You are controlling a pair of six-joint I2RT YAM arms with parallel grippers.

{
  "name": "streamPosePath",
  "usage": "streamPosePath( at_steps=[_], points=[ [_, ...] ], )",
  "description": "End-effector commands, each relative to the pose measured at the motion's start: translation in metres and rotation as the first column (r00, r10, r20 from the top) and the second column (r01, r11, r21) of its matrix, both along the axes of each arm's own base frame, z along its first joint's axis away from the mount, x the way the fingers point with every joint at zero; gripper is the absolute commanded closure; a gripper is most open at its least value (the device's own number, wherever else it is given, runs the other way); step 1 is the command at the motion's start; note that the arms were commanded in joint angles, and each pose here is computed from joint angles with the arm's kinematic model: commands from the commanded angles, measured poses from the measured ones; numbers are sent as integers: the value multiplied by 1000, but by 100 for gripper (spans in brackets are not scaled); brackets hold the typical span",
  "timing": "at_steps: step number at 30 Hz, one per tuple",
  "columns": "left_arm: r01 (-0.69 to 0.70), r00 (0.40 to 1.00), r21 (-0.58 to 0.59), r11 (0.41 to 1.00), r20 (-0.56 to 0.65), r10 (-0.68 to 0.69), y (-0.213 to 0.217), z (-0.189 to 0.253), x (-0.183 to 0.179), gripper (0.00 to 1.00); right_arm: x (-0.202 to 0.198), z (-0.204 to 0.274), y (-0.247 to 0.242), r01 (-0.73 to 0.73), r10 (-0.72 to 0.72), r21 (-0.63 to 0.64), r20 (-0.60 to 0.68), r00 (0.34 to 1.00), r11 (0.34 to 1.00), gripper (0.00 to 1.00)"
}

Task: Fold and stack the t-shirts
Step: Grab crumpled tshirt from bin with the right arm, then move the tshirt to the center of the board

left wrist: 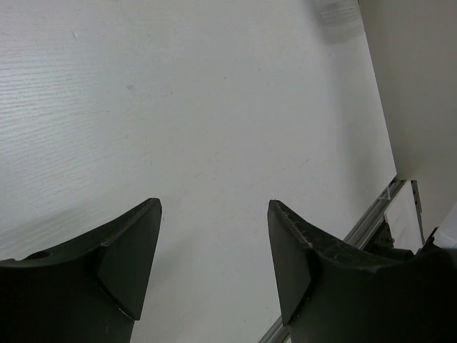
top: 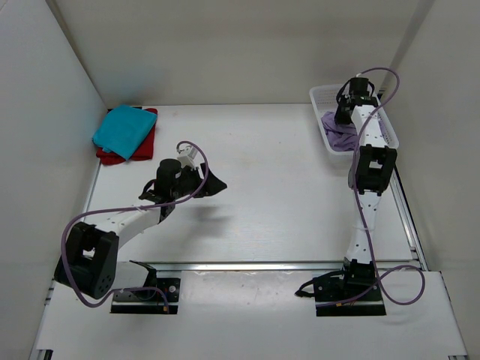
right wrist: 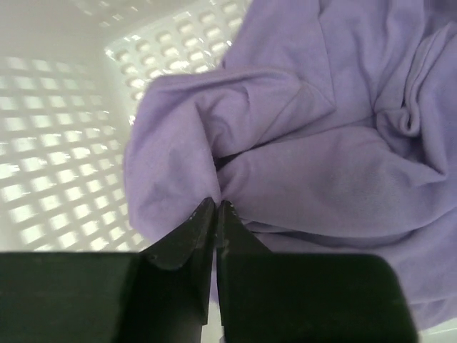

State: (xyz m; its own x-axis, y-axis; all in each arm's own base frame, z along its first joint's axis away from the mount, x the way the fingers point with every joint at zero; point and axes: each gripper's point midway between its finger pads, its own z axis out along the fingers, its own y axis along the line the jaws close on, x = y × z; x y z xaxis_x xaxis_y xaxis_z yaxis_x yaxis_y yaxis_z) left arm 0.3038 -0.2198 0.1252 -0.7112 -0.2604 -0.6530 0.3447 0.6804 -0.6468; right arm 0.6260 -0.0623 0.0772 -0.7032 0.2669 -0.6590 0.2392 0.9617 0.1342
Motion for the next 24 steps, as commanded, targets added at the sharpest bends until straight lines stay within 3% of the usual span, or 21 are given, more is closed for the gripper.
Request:
streamPosePath(
  at_steps=[1, 2, 5, 11, 14, 16, 18, 19, 20, 22, 24],
  points=[
    [16, 999, -25, 1000, 31, -15, -8, 15, 6, 29, 10, 129, 11, -30, 24, 22, 251, 968, 999, 100],
    [23, 999, -32, 999, 34, -22, -11, 19, 5, 29, 9, 152, 16, -40, 32, 20, 294, 955, 999, 100],
    [40, 998, -42, 998, 55, -37, -20, 33, 7, 30, -27, 283, 29, -71, 58, 6, 500, 864, 997, 100],
    [21, 998, -111, 994, 58, -14, -9, 59, 12, 29, -125, 439, 94, -209, 176, -46, 727, 663, 977, 100],
    [-33, 996, -109, 993, 77, 42, 9, 67, 18, 28, -210, 520, 163, -327, 252, -100, 849, 464, 940, 100],
    [-66, 993, -113, 991, 93, 77, 22, 76, 17, 28, -253, 539, 219, -425, 322, -158, 880, 348, 891, 100],
    [-114, 988, -114, 987, 90, 125, 38, 76, 18, 28, -316, 588, 231, -389, 261, -178, 950, 173, 904, 100],
    [-126, 985, -124, 984, 104, 139, 43, 82, 16, 28, -327, 579, 258, -414, 317, -234, 937, 144, 880, 100],
    [-153, 981, -130, 980, 102, 167, 53, 82, 15, 29, -336, 591, 254, -386, 276, -212, 954, 117, 898, 100],
    [-193, 970, -137, 972, 121, 209, 68, 87, 14, 28, -338, 588, 256, -418, 282, -203, 950, 135, 885, 100],
    [-199, 970, -136, 970, 110, 215, 70, 86, 11, 27, -315, 565, 258, -524, 294, -153, 935, 197, 838, 100]
  ],
)
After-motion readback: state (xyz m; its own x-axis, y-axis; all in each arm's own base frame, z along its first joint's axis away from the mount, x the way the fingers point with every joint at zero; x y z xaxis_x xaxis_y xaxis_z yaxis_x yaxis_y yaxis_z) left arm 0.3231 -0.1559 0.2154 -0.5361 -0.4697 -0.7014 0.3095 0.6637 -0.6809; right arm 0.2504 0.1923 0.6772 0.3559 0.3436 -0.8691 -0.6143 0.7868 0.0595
